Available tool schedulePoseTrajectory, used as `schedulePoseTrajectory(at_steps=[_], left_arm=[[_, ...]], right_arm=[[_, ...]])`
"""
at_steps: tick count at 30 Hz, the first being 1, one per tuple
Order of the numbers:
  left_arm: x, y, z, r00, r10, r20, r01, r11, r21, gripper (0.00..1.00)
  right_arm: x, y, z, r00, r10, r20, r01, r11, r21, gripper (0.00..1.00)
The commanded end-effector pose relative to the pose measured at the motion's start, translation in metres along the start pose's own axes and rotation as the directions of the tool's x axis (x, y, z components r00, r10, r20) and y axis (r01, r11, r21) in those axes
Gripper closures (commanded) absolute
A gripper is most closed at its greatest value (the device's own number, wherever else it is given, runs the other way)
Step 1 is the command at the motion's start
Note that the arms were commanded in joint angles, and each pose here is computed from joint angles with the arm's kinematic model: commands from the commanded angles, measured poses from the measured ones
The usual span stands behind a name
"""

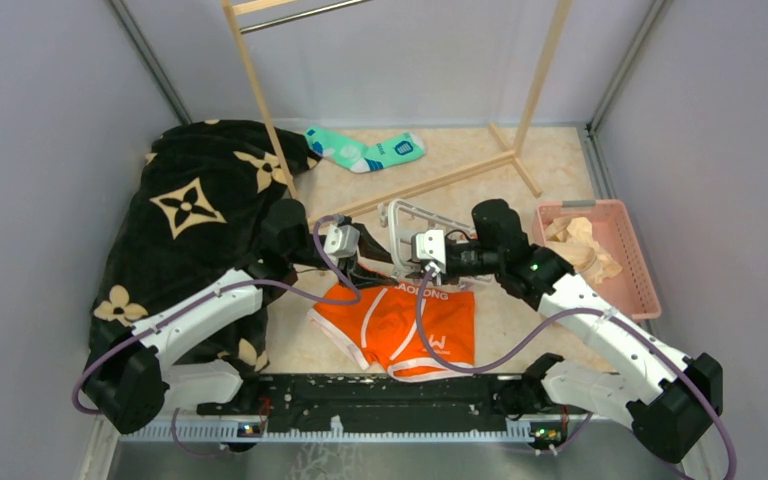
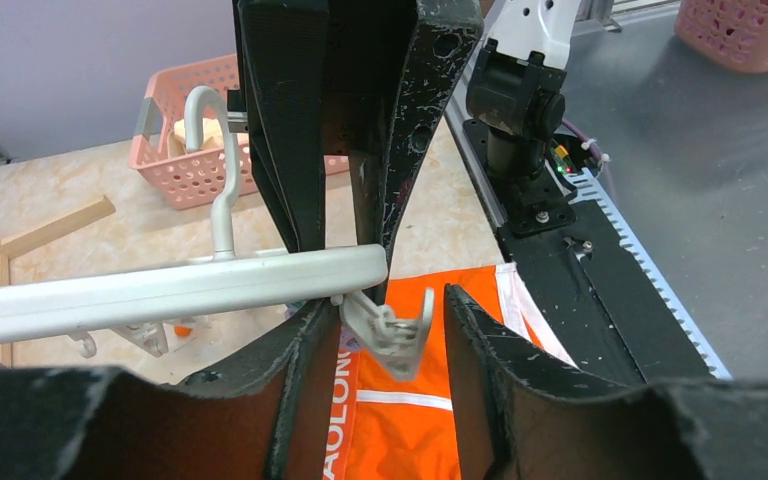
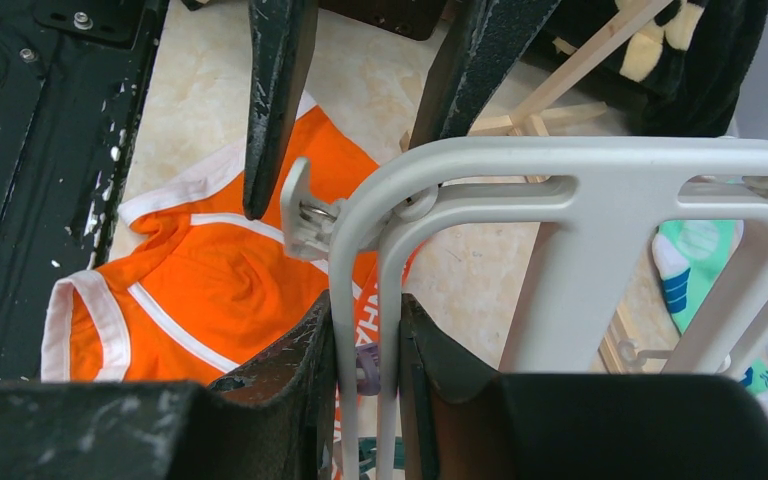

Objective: Clip the underwear to the hanger

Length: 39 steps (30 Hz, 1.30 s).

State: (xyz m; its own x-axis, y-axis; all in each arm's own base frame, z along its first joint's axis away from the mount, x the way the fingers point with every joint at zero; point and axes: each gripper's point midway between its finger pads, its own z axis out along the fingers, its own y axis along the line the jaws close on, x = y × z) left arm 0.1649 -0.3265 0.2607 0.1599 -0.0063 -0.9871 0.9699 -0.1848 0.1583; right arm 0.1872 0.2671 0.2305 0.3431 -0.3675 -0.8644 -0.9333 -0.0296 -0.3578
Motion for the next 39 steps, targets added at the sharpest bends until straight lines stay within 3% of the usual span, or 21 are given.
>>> schedulePoseTrajectory(at_steps=[1, 8, 17, 26, 31, 39], left_arm=[[-0.015, -0.001, 0.004, 0.999, 0.037, 0.028, -0.038, 0.999, 0.032, 0.54], [-0.010, -0.001, 0.003, 1.000, 0.016, 0.017, -0.016, 1.000, 0.023, 0.65], [-0.006, 0.006, 0.003, 0.999, -0.047, 0.015, 0.048, 0.998, -0.033, 1.00], [0.005, 0.023, -0.001, 0.974, -0.225, 0.029, 0.226, 0.956, -0.189, 1.00], [0.021, 0.036, -0.003, 0.917, -0.397, 0.046, 0.391, 0.868, -0.306, 1.00], [0.033, 0.045, -0.016, 0.907, -0.411, 0.086, 0.407, 0.809, -0.425, 1.00]], right_arm=[[-0.030, -0.017, -0.004, 0.988, -0.135, 0.081, 0.131, 0.990, 0.057, 1.00], [-0.030, -0.018, -0.004, 0.987, -0.139, 0.078, 0.134, 0.989, 0.063, 1.00], [-0.028, -0.020, -0.004, 0.987, -0.145, 0.071, 0.139, 0.987, 0.078, 1.00], [-0.030, -0.026, -0.002, 0.988, -0.131, 0.078, 0.123, 0.987, 0.105, 1.00], [-0.022, -0.029, 0.001, 0.992, -0.113, 0.051, 0.107, 0.989, 0.106, 1.00], [-0.006, -0.045, 0.013, 0.996, -0.090, 0.006, 0.088, 0.986, 0.139, 0.93]])
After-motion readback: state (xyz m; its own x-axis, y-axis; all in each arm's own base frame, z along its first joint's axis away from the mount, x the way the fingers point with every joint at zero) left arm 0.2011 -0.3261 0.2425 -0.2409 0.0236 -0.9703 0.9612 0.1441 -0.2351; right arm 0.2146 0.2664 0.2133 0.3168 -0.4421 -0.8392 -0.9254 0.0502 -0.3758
